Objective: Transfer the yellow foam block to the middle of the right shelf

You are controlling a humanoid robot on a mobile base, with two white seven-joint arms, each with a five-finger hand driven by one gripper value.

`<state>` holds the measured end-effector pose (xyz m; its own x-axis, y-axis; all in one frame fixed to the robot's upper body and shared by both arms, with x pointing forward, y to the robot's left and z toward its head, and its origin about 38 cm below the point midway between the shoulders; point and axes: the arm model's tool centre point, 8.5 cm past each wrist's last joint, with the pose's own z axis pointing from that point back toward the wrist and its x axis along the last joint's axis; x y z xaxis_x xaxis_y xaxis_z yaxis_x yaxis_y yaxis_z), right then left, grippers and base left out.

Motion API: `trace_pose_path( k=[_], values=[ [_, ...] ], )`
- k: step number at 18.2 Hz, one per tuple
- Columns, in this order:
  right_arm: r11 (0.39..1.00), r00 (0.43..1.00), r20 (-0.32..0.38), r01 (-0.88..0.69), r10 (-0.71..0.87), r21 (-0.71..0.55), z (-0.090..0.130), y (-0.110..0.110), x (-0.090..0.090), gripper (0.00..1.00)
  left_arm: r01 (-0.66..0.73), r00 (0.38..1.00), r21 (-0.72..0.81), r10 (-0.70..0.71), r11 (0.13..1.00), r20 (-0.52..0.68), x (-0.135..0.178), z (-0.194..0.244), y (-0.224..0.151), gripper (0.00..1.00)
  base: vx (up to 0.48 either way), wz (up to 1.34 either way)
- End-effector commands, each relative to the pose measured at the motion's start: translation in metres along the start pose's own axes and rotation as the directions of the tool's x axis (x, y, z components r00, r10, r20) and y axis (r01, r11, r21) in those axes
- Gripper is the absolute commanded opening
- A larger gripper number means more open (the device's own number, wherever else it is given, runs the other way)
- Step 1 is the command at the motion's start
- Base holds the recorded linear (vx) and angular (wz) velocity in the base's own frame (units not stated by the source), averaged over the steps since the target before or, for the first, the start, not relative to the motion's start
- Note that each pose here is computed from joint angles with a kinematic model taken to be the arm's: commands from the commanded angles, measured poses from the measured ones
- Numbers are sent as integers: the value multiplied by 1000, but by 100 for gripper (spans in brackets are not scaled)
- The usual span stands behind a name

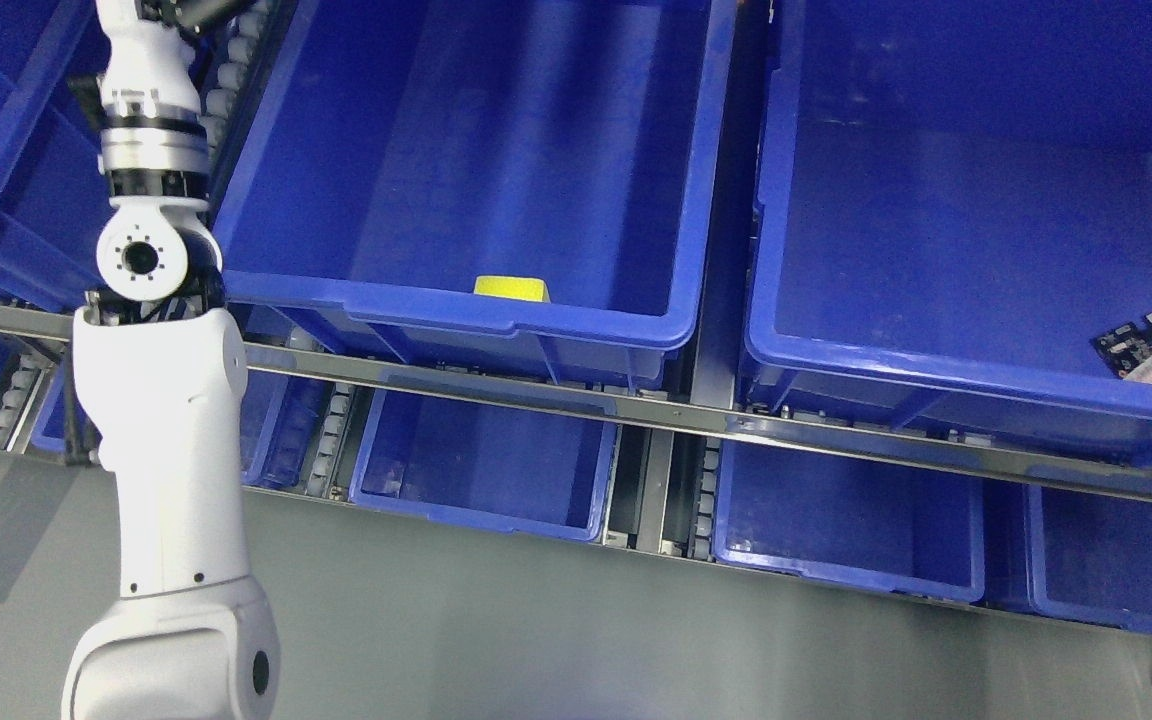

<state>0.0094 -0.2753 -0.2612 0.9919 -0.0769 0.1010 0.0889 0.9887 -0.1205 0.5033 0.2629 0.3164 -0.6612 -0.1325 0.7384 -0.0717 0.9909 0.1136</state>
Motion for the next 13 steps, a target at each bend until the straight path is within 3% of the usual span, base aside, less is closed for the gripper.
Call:
trace_pose_path(
  k=[1, 3, 6, 11, 13],
  values=[
    [1000, 1000, 19, -4, 4, -17, -1, -11, 6, 100, -13, 1000, -33, 12, 999, -29, -4, 61, -6, 100, 0, 0],
    [1000, 1000, 19, -4, 4, -17, -1, -11, 6, 100, -14, 999, -34, 12, 999, -43, -6, 78, -6, 100, -3, 32],
    [1000, 1000, 19, -4, 4, -17, -1, -11, 6, 100, 1, 995, -31, 2, 1000, 96, 17, 83, -4, 100, -8, 21],
    [1000, 1000, 19, -4, 4, -17, -1, -11, 6, 100, 5, 988, -26, -1, 1000, 157, 33, 77, -3, 100, 0, 0],
    [1000, 1000, 19, -4, 4, -17, -1, -11, 6, 100, 6, 975, -20, -1, 1000, 221, 51, 54, -2, 100, 0, 0]
  ],
)
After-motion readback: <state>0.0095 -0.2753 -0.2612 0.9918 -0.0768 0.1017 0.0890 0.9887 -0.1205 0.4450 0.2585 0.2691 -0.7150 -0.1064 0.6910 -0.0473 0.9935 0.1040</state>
